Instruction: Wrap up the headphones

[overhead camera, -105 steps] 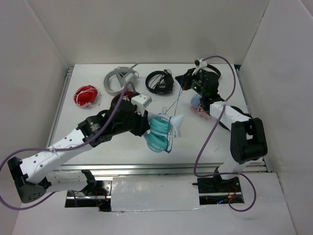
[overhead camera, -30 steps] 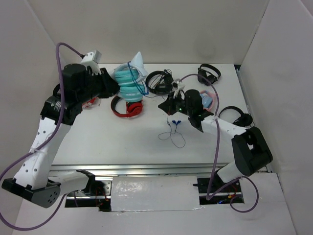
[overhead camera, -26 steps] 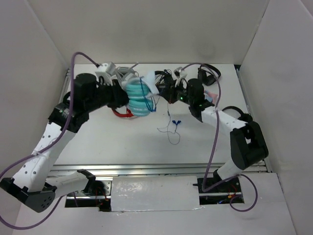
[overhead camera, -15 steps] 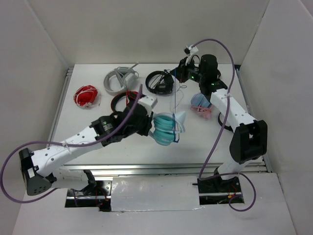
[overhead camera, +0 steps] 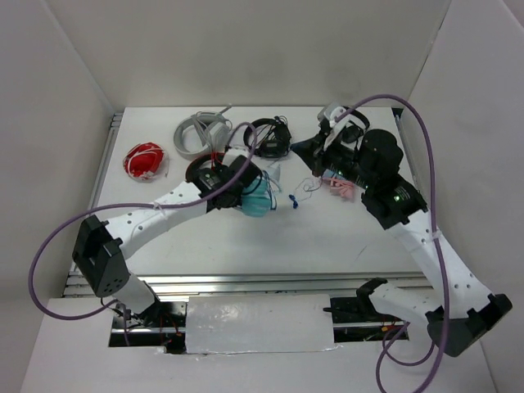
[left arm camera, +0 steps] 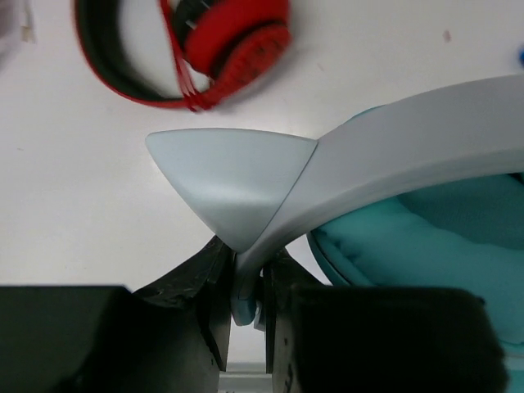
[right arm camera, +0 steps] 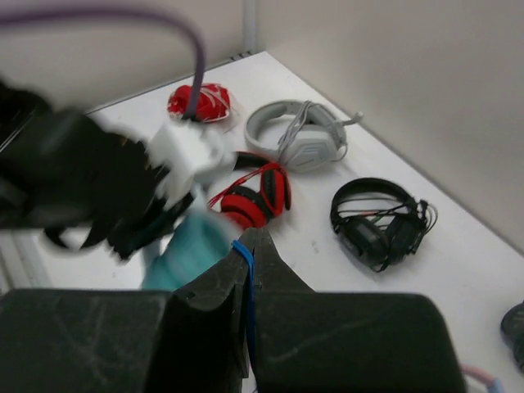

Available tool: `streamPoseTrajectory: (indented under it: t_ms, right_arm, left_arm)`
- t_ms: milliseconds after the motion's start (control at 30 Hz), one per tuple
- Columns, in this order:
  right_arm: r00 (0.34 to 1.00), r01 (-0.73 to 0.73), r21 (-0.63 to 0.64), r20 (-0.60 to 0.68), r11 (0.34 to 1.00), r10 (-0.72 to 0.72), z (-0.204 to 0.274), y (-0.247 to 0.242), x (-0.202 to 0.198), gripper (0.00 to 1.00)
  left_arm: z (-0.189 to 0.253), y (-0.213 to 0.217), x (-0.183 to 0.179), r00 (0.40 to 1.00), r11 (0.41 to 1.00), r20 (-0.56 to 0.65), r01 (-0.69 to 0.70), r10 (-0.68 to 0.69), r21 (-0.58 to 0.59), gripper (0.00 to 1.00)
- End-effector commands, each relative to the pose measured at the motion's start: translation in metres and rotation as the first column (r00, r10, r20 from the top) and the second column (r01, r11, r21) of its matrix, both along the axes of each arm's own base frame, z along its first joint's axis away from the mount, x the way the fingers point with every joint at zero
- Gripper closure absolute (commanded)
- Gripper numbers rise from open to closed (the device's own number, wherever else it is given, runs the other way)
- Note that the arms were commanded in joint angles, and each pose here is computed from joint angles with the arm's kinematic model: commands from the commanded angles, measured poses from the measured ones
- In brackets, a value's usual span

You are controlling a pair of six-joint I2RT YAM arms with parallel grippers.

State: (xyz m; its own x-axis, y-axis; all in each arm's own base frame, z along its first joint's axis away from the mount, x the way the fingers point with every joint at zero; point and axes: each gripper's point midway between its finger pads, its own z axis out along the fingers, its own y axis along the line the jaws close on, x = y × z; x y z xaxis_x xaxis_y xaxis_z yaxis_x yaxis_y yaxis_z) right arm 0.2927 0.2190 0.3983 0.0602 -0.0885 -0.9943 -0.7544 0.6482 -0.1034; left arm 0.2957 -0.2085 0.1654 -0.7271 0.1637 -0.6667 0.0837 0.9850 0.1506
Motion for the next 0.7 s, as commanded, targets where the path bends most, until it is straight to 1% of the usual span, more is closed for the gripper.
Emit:
streamPoseTrajectory:
  t_ms: [0, 33, 67, 100, 133, 167, 200, 233, 267, 300, 367, 400, 467, 500, 567, 600, 667]
  right_arm:
    - [0.998, 0.053, 0.018, -0.033, 0.998, -0.052, -0.003, -0.004, -0.019, 1.0]
    - [0.998, 0.038, 0.023, -0.044, 0.999, -0.037, -0.005, -0.001, -0.028, 1.0]
    - [0.998, 0.018, 0.024, -0.063, 1.0, -0.016, -0.013, 0.001, -0.04, 1.0]
    - [0.995, -0.014, 0.051, -0.094, 0.999, 0.019, -0.017, 0.009, -0.053, 1.0]
    - [0.994, -0.025, 0.061, -0.109, 0.998, 0.032, -0.02, 0.012, -0.061, 1.0]
    - [0.992, -0.025, 0.073, -0.123, 0.997, 0.034, -0.032, 0.01, -0.071, 1.0]
    - [0.986, -0.059, 0.105, -0.149, 0.993, 0.075, -0.044, 0.02, -0.081, 1.0]
    - [0.987, -0.084, 0.135, -0.122, 0.987, 0.1, -0.033, 0.023, -0.089, 1.0]
    - [0.98, -0.127, 0.141, -0.133, 0.982, 0.146, -0.043, 0.027, -0.099, 1.0]
    - [0.97, -0.169, 0.144, -0.15, 0.975, 0.191, -0.049, 0.035, -0.111, 1.0]
    - [0.956, -0.198, 0.121, -0.197, 0.973, 0.219, -0.067, 0.041, -0.121, 1.0]
    - [0.941, -0.221, 0.127, -0.234, 0.967, 0.246, -0.076, 0.05, -0.129, 1.0]
    - [0.921, -0.234, 0.111, -0.293, 0.966, 0.257, -0.102, 0.06, -0.133, 1.0]
    - [0.902, -0.238, 0.111, -0.344, 0.965, 0.262, -0.121, 0.066, -0.138, 1.0]
    - [0.893, -0.243, 0.12, -0.36, 0.963, 0.27, -0.133, 0.073, -0.138, 1.0]
    - [0.885, -0.232, 0.108, -0.389, 0.967, 0.256, -0.148, 0.075, -0.136, 1.0]
    - [0.886, -0.211, 0.126, -0.395, 0.969, 0.244, -0.154, 0.077, -0.128, 1.0]
  left_arm:
    - [0.024, 0.043, 0.028, 0.981, 0.982, 0.054, -0.188, 0.186, 0.017, 1.0]
    - [0.034, 0.061, 0.042, 0.964, 0.966, 0.072, -0.258, 0.257, 0.0, 1.0]
    - [0.035, 0.073, 0.049, 0.952, 0.954, 0.071, -0.299, 0.297, 0.018, 1.0]
    - [0.037, 0.082, 0.056, 0.938, 0.94, 0.073, -0.341, 0.34, 0.007, 1.0]
    - [0.051, 0.099, 0.071, 0.908, 0.913, 0.1, -0.407, 0.408, -0.027, 1.0]
    - [0.05, 0.108, 0.079, 0.891, 0.896, 0.094, -0.444, 0.444, -0.018, 1.0]
    - [0.057, 0.123, 0.091, 0.865, 0.87, 0.098, -0.492, 0.492, -0.025, 1.0]
    - [0.06, 0.128, 0.097, 0.857, 0.862, 0.099, -0.506, 0.507, -0.033, 1.0]
    - [0.064, 0.133, 0.103, 0.849, 0.855, 0.097, -0.517, 0.519, -0.048, 1.0]
    - [0.074, 0.131, 0.112, 0.855, 0.86, 0.099, -0.503, 0.51, -0.087, 1.0]
    - [0.077, 0.146, 0.122, 0.834, 0.837, 0.09, -0.535, 0.545, -0.112, 1.0]
    - [0.088, 0.152, 0.126, 0.816, 0.82, 0.104, -0.553, 0.569, -0.145, 1.0]
    - [0.1, 0.158, 0.131, 0.805, 0.809, 0.117, -0.557, 0.581, -0.185, 1.0]
    - [0.109, 0.152, 0.133, 0.818, 0.815, 0.112, -0.528, 0.564, -0.24, 1.0]
    - [0.12, 0.148, 0.135, 0.848, 0.828, 0.104, -0.47, 0.52, -0.306, 1.0]
    - [0.136, 0.14, 0.138, 0.873, 0.826, 0.112, -0.398, 0.474, -0.399, 1.0]
    - [0.151, 0.14, 0.136, 0.891, 0.822, 0.129, -0.335, 0.435, -0.461, 1.0]
